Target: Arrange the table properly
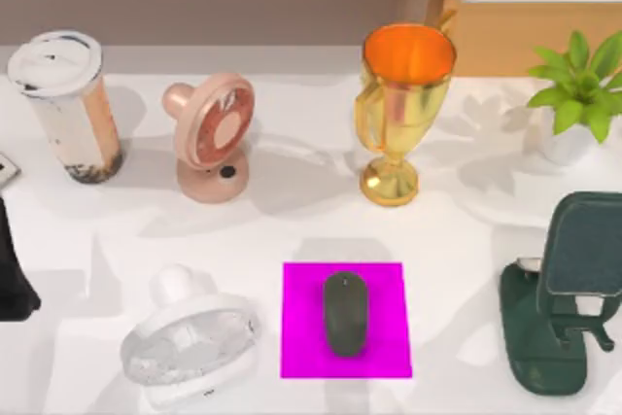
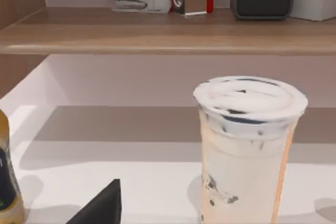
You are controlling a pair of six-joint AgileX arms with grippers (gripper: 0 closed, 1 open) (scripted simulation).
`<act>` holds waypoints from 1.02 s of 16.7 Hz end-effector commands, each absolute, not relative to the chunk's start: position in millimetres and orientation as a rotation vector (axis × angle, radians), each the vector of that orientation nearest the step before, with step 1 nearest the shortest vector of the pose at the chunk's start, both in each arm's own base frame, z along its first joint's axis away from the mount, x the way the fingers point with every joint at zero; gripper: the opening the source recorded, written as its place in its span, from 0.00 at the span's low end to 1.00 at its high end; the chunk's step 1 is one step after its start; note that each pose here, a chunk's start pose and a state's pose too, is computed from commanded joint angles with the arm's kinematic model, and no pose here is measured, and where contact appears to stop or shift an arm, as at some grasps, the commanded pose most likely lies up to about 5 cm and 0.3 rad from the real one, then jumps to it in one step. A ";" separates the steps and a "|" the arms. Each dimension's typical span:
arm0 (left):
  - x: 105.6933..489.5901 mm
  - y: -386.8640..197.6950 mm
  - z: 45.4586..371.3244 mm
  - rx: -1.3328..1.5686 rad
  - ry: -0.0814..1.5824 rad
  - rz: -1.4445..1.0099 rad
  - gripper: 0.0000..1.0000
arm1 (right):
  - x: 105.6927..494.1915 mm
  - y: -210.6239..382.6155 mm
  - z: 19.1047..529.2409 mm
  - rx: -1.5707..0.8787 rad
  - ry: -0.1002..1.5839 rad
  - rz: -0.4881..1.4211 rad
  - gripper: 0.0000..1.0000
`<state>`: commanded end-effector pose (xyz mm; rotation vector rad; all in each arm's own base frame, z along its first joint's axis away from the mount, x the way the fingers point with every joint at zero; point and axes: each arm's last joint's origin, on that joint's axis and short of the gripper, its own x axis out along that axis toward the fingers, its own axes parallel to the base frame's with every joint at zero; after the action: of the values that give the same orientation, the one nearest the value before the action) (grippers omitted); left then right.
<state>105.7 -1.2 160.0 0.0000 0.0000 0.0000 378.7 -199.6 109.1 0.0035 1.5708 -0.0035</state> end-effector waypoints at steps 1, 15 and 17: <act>105.7 -1.2 160.0 0.000 0.000 0.000 1.00 | 378.7 -199.6 109.1 0.003 1.571 -0.004 0.00; 105.7 -1.2 160.0 0.000 0.000 0.000 1.00 | 378.6 -198.9 144.6 0.005 1.561 -0.005 0.00; 105.7 -1.2 160.0 0.000 0.000 0.000 1.00 | 378.7 -198.8 142.3 0.008 1.565 -0.004 0.00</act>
<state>105.7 -1.2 160.0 0.0000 0.0000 0.0000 378.7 -198.8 142.3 0.0079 1.5648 -0.0042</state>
